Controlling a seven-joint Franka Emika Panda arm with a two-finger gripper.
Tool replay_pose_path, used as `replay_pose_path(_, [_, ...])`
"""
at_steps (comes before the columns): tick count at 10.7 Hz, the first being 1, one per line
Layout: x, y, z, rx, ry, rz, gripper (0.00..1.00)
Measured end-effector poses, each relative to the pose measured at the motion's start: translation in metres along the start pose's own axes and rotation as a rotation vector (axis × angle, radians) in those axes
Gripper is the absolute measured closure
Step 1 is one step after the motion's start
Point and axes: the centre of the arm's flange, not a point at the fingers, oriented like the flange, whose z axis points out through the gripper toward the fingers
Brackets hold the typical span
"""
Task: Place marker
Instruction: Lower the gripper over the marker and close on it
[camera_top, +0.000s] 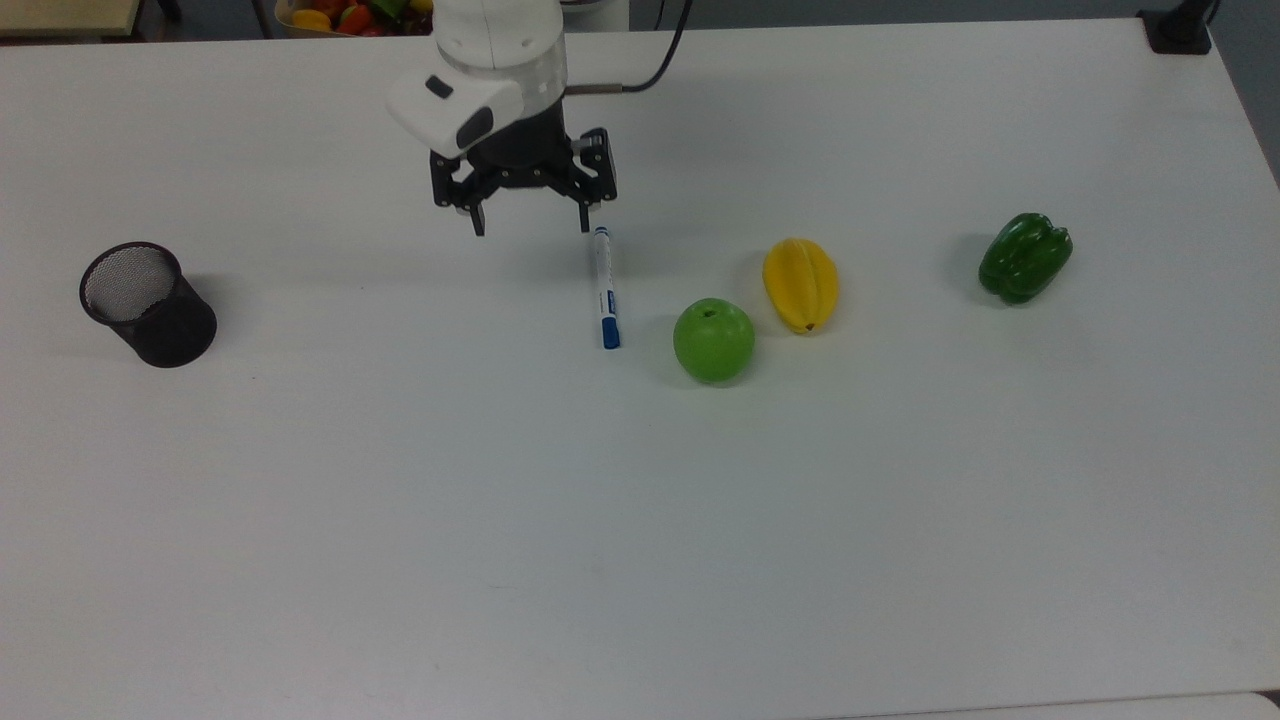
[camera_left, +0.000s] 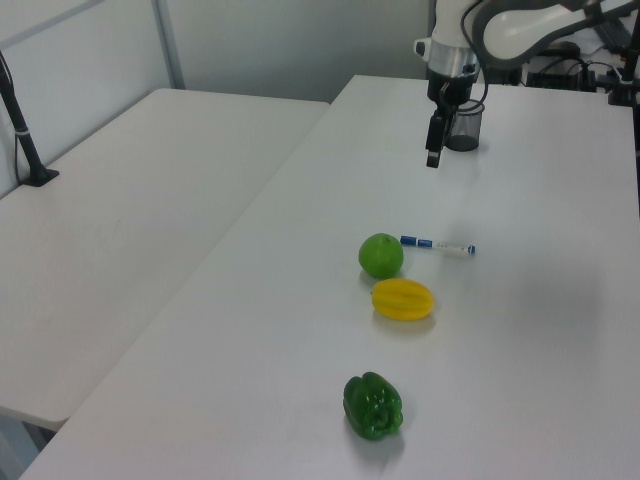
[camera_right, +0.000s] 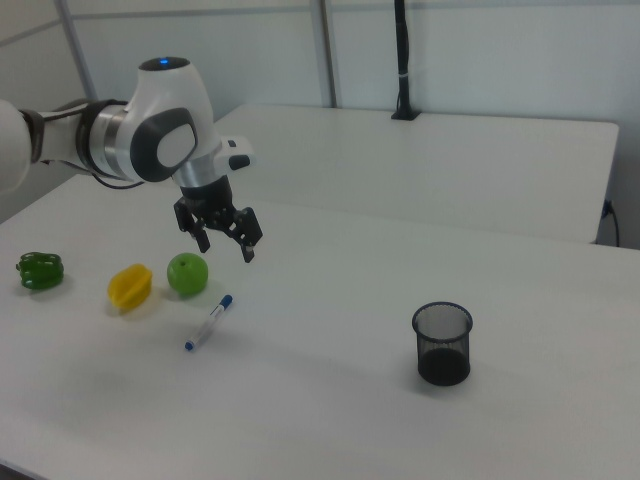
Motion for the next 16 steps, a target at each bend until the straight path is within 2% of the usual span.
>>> replay_pose_path(6, [0.01, -0.035, 0.064, 0.0, -0.04, -0.066, 0.04])
replay_pose_path(7, [0.01, -0.041, 0.072, -0.004, -0.051, -0.08, 0.1])
replay_pose_path(8, [0.009, -0.046, 0.079, -0.007, -0.062, -0.092, 0.11])
replay_pose_path(9, [0.009, -0.051, 0.086, -0.014, -0.073, -0.106, 0.2])
replay_pose_path(13, [0.005, -0.066, 0.117, -0.064, -0.117, -0.14, 0.43])
replay_pose_path(16, [0.008, -0.069, 0.129, -0.065, -0.099, -0.133, 0.47])
